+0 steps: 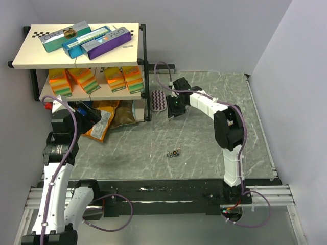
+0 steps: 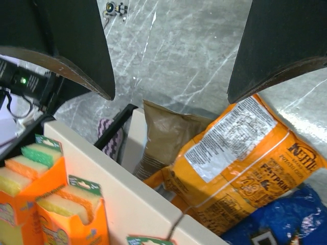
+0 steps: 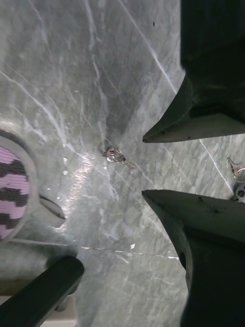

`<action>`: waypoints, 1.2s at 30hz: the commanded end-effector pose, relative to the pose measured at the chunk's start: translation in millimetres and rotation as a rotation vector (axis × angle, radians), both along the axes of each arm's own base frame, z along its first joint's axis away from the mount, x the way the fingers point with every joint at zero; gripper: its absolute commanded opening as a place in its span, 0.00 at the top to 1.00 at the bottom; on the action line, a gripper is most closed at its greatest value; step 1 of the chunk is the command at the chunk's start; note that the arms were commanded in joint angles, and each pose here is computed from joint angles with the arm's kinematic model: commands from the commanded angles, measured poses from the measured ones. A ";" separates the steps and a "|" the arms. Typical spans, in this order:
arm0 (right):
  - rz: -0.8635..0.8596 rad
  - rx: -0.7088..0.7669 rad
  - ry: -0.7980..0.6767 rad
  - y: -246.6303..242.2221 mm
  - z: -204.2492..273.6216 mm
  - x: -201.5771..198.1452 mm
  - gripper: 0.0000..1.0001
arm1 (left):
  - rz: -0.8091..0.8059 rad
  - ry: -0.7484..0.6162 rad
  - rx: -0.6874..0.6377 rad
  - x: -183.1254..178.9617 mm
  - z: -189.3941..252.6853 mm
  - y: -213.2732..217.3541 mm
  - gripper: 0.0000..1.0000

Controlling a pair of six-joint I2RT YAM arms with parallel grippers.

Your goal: Unlock with the key

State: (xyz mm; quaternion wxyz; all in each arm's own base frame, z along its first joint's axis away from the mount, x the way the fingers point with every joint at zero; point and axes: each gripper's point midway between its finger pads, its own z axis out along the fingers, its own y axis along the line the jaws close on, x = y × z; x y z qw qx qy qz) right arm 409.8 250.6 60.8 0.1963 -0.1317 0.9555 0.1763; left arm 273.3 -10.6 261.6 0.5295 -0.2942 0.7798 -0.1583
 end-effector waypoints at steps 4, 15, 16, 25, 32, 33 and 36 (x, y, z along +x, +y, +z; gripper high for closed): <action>0.004 -0.055 -0.055 11.1 2.8 10.5 0.57 | -0.060 -0.054 0.057 3.5 16.1 -10.6 0.04; -0.005 -0.107 -0.062 14.2 -15.7 12.0 0.64 | -0.110 -0.048 0.108 5.1 16.2 -22.7 0.04; -0.011 -0.112 -0.064 14.1 -16.1 12.6 0.64 | -0.112 -0.043 0.108 5.8 15.0 -23.4 0.04; -0.041 -0.149 -0.072 12.3 -21.8 23.7 0.67 | -0.133 -0.049 0.125 5.4 18.8 -28.7 0.04; -0.038 -0.161 -0.056 14.4 -29.4 29.2 0.72 | -0.126 -0.038 0.131 4.0 17.7 -27.5 0.04; -0.037 -0.162 -0.055 14.4 -30.1 29.4 0.75 | -0.124 -0.039 0.131 3.7 18.5 -27.2 0.04; -0.035 -0.159 -0.055 15.1 -29.9 29.4 0.85 | -0.122 -0.041 0.135 3.8 19.8 -26.7 0.04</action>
